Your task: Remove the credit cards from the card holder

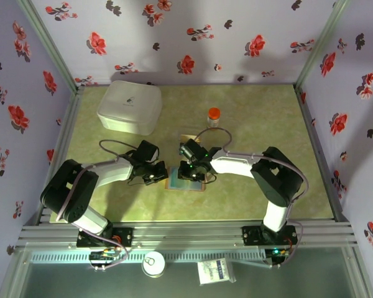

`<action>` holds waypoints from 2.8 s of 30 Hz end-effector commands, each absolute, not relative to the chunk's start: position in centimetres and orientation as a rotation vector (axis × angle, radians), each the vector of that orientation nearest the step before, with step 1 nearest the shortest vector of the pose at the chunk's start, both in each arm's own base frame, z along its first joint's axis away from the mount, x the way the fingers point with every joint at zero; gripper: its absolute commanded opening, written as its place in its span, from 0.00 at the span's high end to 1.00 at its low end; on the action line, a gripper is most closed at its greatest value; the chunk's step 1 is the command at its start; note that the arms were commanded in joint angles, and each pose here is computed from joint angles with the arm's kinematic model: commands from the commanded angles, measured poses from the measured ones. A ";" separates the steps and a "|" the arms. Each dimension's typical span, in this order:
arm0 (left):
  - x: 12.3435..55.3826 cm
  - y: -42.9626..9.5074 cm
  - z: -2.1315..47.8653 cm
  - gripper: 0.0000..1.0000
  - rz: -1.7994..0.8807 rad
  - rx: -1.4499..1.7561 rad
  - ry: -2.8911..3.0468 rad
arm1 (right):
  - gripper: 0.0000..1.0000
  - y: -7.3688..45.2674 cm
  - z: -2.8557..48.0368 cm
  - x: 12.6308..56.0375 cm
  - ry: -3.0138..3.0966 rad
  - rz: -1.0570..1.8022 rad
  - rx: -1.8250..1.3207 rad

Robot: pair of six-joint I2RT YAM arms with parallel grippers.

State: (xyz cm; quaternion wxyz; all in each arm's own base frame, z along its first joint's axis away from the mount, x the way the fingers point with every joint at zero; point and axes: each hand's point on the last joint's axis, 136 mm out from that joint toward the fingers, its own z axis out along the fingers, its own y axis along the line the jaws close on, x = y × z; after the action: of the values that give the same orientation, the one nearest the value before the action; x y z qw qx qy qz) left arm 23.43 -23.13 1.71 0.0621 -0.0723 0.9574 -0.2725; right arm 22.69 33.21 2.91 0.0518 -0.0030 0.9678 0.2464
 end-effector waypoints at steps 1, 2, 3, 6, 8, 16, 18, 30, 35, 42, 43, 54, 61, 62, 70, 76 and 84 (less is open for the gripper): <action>22.0 -21.9 -0.4 0.96 -0.713 -0.237 2.983 | 0.77 32.5 2.9 22.4 2.940 0.759 -0.014; 22.0 -21.9 -0.4 0.97 -0.715 -0.236 2.983 | 0.77 32.5 2.9 22.4 2.934 0.774 -0.016; 22.0 -21.9 -0.4 0.97 -0.714 -0.237 2.984 | 0.77 32.6 3.0 22.4 2.925 0.793 -0.023; 22.1 -22.0 -0.3 0.96 -0.717 -0.242 2.981 | 0.77 32.9 3.2 22.6 2.895 0.852 -0.029; 22.1 -22.0 -0.1 0.96 -0.719 -0.239 2.976 | 0.76 32.9 3.3 22.6 2.880 0.881 -0.032; 22.6 -21.8 1.5 0.94 -0.728 -0.255 2.923 | 0.77 32.9 3.1 22.5 2.842 0.966 -0.037; 22.6 -21.8 1.9 0.93 -0.733 -0.256 2.911 | 0.78 33.0 3.2 22.5 2.831 0.996 -0.042; 23.2 -23.3 4.6 0.81 -0.806 -0.247 2.835 | 0.80 32.6 3.0 22.3 2.807 1.055 -0.057; 23.3 -24.2 4.8 0.73 -0.813 -0.235 2.833 | 0.80 32.6 3.1 22.3 2.787 1.087 -0.067; 23.3 -26.2 5.0 0.67 -0.877 -0.216 2.815 | 0.81 32.5 2.9 22.1 2.778 1.121 -0.071; 23.3 -26.4 5.0 0.66 -0.883 -0.217 2.811 | 0.81 32.5 2.9 22.1 2.776 1.126 -0.072; 23.1 -27.2 3.2 0.66 -0.872 -0.234 2.853 | 0.82 32.5 2.4 22.0 2.765 1.192 -0.059; 23.2 -27.9 3.4 0.70 -0.890 -0.227 2.846 | 0.82 32.4 2.3 21.9 2.757 1.217 -0.055; 23.2 -28.0 3.4 0.71 -0.891 -0.227 2.846 | 0.82 32.4 2.3 21.9 2.758 1.217 -0.054; 23.4 -28.6 4.0 0.85 -0.903 -0.215 2.841 | 0.82 32.4 2.4 21.9 2.754 1.231 -0.053; 23.5 -28.7 4.9 0.85 -0.917 -0.208 2.824 | 0.80 32.5 4.1 22.2 2.724 1.235 -0.064; 23.5 -28.7 6.5 0.81 -0.922 -0.162 2.810 | 0.77 30.5 7.2 22.8 2.692 1.075 -0.092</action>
State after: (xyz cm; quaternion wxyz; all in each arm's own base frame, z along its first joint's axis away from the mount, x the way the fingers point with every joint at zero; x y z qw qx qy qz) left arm 23.39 -28.18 4.84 0.0800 -0.0721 0.9475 -0.3009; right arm 22.12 31.66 5.93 0.0938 -0.0257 0.9125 0.3974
